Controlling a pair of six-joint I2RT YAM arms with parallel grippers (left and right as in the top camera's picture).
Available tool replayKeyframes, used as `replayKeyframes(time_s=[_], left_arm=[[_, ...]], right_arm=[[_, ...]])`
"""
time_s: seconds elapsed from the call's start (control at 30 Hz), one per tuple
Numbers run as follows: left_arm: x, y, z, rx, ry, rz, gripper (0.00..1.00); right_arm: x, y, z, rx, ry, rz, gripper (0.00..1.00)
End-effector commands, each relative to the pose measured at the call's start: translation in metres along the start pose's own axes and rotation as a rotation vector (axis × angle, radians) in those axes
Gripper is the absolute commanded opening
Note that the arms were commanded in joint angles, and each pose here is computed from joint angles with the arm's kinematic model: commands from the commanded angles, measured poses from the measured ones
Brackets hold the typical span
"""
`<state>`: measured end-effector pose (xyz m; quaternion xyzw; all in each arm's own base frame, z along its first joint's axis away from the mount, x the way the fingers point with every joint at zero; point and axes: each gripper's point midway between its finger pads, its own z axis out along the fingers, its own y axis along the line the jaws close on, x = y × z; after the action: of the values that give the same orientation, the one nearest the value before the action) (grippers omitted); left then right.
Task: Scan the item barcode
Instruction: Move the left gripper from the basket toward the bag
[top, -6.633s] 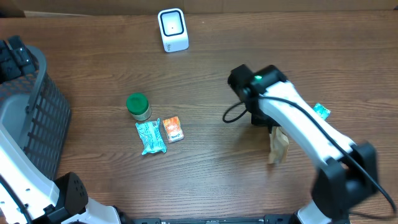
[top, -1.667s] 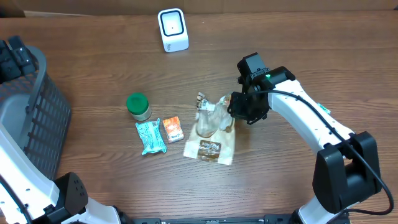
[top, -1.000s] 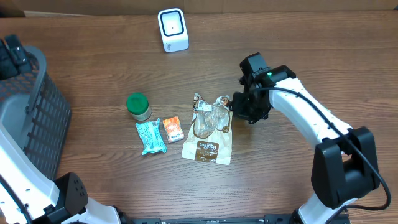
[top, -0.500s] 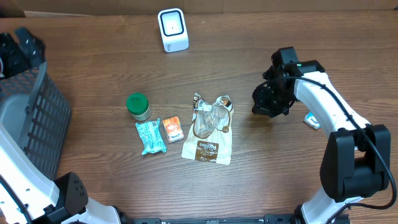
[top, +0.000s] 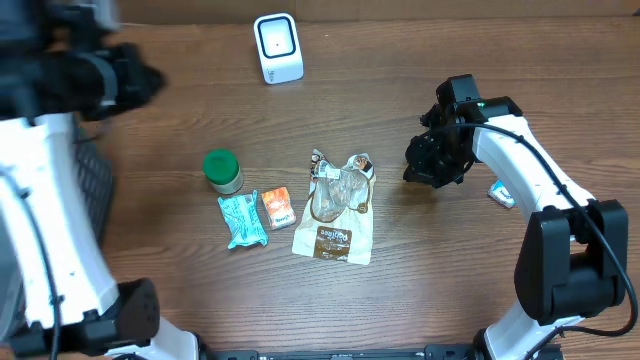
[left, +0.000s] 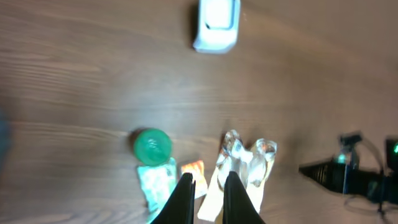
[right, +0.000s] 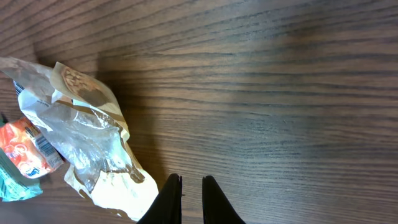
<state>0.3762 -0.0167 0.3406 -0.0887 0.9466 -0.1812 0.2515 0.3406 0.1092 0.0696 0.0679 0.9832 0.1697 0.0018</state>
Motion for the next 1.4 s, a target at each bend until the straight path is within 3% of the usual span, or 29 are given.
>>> replayKeyframes(time_s=[0.0, 0.2, 0.63, 1.0, 1.37], left_arm=[[0.02, -0.018, 0.032, -0.03, 0.078, 0.049, 0.04], [0.074, -0.061, 0.108, -0.007, 0.228, 0.194, 0.04], [0.207, -0.068, 0.227, 0.092, 0.456, 0.166, 0.04], [0.247, -0.066, 0.261, 0.19, 0.605, 0.156, 0.04], [0.259, -0.061, 0.277, 0.199, 0.65, 0.164, 0.04]], right_arm=[[0.0, 0.004, 0.002, -0.023, 0.007, -0.011, 0.1], [-0.002, 0.006, 0.002, -0.033, -0.001, -0.014, 0.1], [-0.002, 0.006, 0.002, -0.033, -0.002, -0.015, 0.1], [-0.003, 0.007, 0.002, -0.035, -0.008, -0.013, 0.1], [-0.001, 0.004, 0.008, -0.034, -0.004, -0.008, 0.1]])
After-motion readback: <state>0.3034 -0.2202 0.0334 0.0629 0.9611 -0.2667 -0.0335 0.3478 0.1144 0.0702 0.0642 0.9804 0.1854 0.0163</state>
